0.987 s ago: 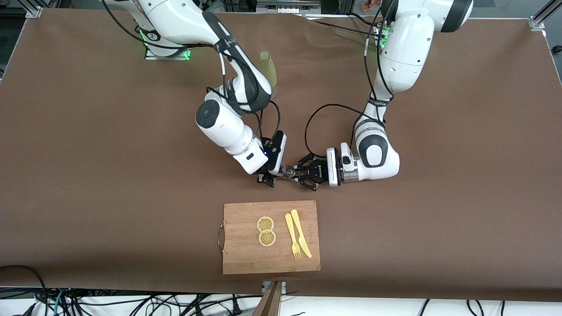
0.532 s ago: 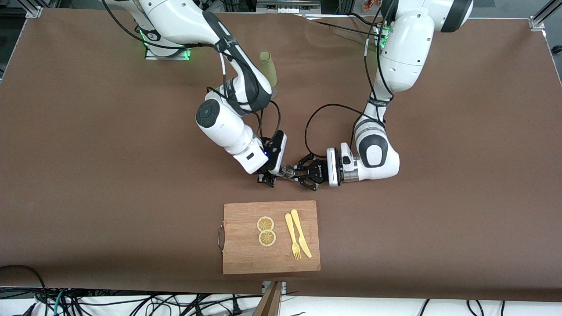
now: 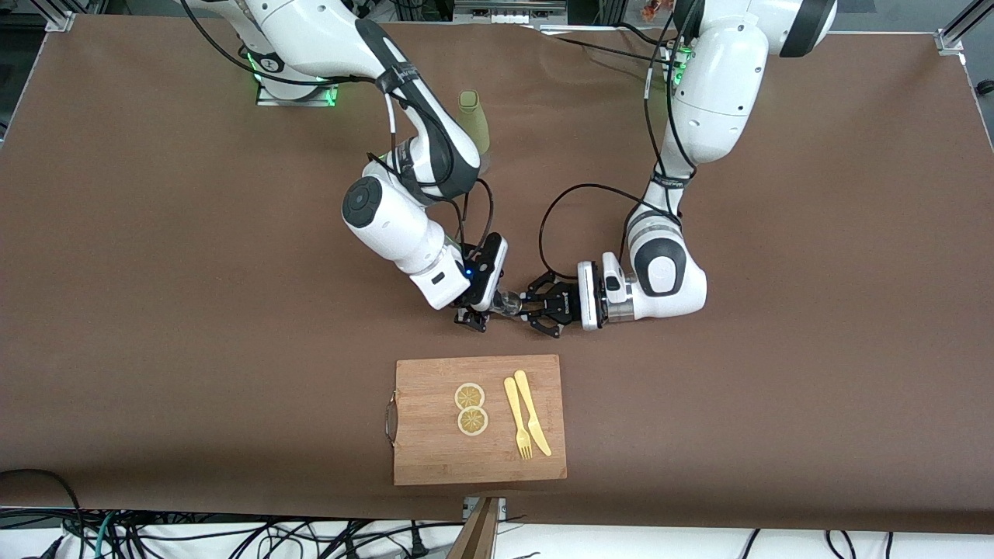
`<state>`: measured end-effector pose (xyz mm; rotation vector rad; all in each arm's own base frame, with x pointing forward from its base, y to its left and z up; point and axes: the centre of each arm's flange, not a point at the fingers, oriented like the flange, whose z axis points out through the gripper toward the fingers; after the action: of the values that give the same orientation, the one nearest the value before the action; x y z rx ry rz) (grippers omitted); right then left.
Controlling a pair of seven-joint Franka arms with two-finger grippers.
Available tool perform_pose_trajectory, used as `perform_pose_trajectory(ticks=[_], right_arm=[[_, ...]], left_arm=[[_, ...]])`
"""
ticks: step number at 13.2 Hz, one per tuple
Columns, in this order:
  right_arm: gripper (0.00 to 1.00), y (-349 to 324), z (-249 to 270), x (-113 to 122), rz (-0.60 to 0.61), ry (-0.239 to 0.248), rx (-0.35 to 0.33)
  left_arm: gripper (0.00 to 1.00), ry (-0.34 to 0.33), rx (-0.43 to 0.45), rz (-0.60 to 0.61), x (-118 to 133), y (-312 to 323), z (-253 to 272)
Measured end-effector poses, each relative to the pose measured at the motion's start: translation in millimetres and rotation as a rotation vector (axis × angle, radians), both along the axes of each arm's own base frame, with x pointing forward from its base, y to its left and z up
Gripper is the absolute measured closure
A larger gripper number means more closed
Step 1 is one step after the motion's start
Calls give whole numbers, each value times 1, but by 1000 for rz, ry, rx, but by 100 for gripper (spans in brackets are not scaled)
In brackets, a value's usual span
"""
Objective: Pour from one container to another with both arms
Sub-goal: 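Tilt the glass with the right gripper to pour into the jigger, then carry the glass back with the right gripper while the left gripper carries the jigger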
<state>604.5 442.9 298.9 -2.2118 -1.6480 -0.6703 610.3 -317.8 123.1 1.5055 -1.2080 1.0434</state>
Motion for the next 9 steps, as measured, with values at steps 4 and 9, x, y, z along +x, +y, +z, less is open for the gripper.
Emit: perform_pose_trajectory(ticks=[4,9], right_arm=[[88,-2,8,3,-39,16,48],[88,-19,35,15,-113,35,142]], left_arm=[[79,0,0,0,0,0,0],[79,-1,-14,10,6,12,1]])
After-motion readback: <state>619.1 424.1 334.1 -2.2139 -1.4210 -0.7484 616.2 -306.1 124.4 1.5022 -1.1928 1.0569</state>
